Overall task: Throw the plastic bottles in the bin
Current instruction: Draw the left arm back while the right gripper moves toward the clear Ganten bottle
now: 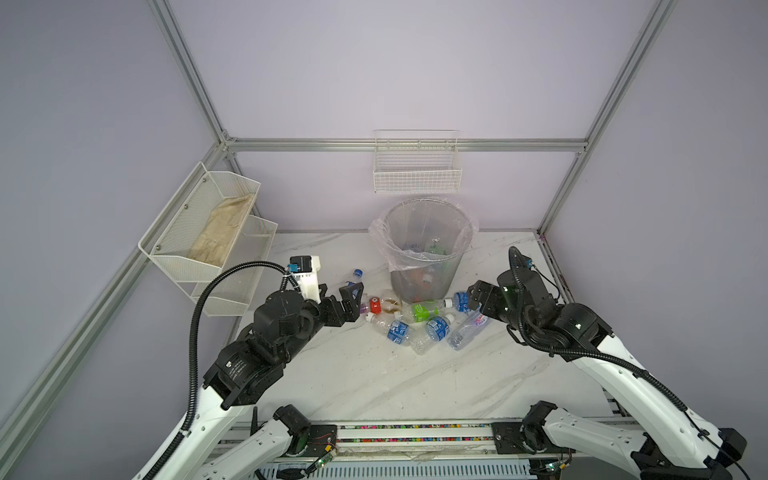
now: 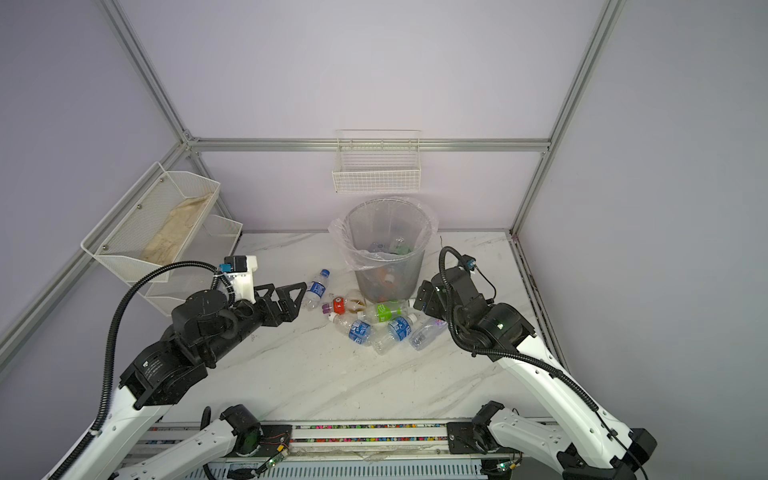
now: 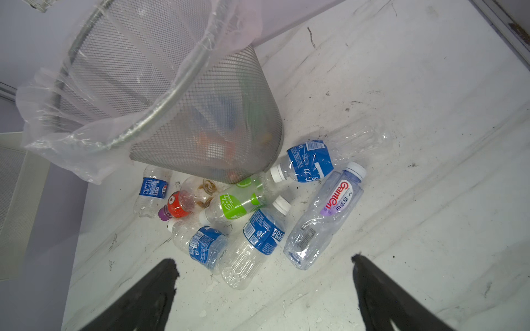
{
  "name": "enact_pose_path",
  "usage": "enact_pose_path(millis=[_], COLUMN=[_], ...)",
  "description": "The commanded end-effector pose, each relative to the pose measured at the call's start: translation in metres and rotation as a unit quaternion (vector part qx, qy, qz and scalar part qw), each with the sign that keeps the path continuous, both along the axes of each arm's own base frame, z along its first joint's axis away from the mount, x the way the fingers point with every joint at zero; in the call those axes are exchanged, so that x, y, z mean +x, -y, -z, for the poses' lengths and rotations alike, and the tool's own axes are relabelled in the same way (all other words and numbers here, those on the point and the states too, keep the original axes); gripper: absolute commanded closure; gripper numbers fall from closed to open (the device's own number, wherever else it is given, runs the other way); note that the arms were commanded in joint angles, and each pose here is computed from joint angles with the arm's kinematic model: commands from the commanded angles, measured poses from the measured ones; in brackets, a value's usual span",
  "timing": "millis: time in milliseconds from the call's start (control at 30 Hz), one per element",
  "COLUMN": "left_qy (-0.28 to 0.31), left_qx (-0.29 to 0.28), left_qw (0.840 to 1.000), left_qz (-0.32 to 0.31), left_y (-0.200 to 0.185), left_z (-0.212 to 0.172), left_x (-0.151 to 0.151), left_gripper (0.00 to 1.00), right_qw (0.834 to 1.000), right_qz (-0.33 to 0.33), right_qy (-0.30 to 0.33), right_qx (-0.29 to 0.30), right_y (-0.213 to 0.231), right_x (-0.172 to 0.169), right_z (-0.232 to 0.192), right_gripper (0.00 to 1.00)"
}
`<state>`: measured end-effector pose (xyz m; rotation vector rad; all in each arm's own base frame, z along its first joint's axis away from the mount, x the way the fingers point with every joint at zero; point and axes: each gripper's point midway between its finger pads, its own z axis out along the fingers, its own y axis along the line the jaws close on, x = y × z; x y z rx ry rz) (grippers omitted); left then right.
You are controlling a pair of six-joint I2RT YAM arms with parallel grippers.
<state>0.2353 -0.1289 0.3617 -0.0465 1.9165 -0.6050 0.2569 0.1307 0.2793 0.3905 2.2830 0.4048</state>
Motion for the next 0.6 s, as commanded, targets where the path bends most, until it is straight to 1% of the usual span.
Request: enact_pose_path(millis=[0,167,300,567], left_qy=[-0.013,-0.034,-0.048,-0.084], left_qx=[-0.017,-0.021,-0.024,-0.032], left_qw=[1.000,0.999,0.998,0.996], left_qz=[-0.004,-0.008,-0.012,-0.018], left_y=[-0.001,-0.005,-0.009,-0.015], left_z=[0.015,0.034,0.049,0.083], left_x=[-0.003,-0.010,-0.016,-0.027], left_gripper=[0.00,0.00,0.00,0.00], right_qw=[1.000,0.998,0.994,0.983], right_qz=[0.008,0.017,0.043,0.085], right_qy=[-0.027,-0.063,-0.090,-0.156], right_qx=[0.005,0.024,0.046,0.049], right_y=[0.005,0.012,0.023,0.034], right_x=[0.000,0.005,0.008,0.012], right_z=[0.019,0.050,0.074,0.113], right_gripper=[0.03,0.03,0.03,0.03])
